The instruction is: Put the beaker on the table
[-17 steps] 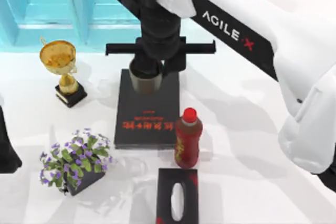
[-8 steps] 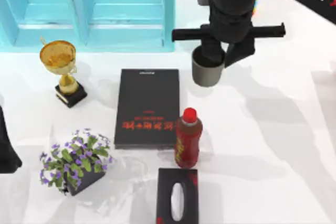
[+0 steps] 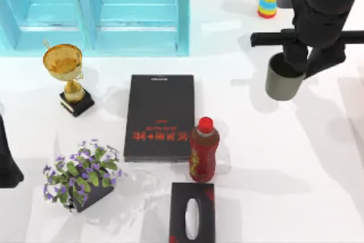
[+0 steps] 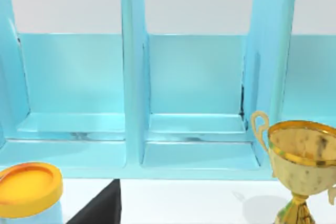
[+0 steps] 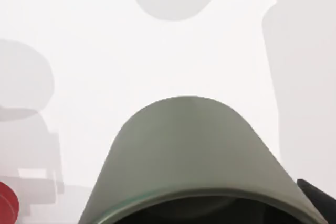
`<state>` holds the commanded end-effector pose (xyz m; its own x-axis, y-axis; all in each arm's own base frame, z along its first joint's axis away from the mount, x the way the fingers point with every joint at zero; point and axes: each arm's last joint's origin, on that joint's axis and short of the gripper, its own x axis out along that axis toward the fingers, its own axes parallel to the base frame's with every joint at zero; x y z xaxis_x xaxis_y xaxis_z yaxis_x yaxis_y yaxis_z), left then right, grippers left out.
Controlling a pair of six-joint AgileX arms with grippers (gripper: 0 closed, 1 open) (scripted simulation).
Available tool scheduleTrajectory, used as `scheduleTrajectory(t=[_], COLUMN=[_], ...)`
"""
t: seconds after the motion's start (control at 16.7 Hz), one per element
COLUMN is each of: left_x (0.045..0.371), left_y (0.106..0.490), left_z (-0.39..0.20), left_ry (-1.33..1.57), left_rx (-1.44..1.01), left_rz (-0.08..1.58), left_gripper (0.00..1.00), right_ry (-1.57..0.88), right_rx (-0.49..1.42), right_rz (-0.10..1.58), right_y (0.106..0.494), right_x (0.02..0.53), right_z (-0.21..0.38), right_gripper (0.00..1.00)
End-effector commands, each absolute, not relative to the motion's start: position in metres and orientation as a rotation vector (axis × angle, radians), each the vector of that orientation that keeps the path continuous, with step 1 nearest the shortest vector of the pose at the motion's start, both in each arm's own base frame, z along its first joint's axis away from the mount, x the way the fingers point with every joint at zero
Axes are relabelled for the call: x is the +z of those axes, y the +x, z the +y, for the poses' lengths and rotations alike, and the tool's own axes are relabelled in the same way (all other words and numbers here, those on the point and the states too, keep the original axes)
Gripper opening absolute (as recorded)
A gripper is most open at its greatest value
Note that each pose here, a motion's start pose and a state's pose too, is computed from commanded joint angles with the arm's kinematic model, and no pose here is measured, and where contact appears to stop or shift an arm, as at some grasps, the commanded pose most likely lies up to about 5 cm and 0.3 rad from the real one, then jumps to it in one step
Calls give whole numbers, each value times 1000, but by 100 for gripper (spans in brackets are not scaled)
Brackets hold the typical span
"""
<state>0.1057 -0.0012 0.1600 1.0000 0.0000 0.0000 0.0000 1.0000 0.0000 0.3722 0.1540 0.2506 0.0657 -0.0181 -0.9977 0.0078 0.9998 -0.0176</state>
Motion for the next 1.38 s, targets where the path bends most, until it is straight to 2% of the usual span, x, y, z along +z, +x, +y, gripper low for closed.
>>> scheduleTrajectory(t=[0.3,0.78,1.02,1.38], left_x=[160,160,160,160], left_y=[106,106,106,106], left_z=[-1,-1,-1,-1], left_ry=[0,0,0,0], left_rx=[0,0,0,0], left_rz=[0,0,0,0], left_gripper=[100,100,100,100], right_ry=[-15,-8,-8,-8], right_rx=[-21,-19,-20,-20], right_rz=[1511,1503,1505,1505], right_y=[372,375,375,375], right_x=[244,188,186,186], right_z=[156,162,162,162], right_gripper=[0,0,0,45])
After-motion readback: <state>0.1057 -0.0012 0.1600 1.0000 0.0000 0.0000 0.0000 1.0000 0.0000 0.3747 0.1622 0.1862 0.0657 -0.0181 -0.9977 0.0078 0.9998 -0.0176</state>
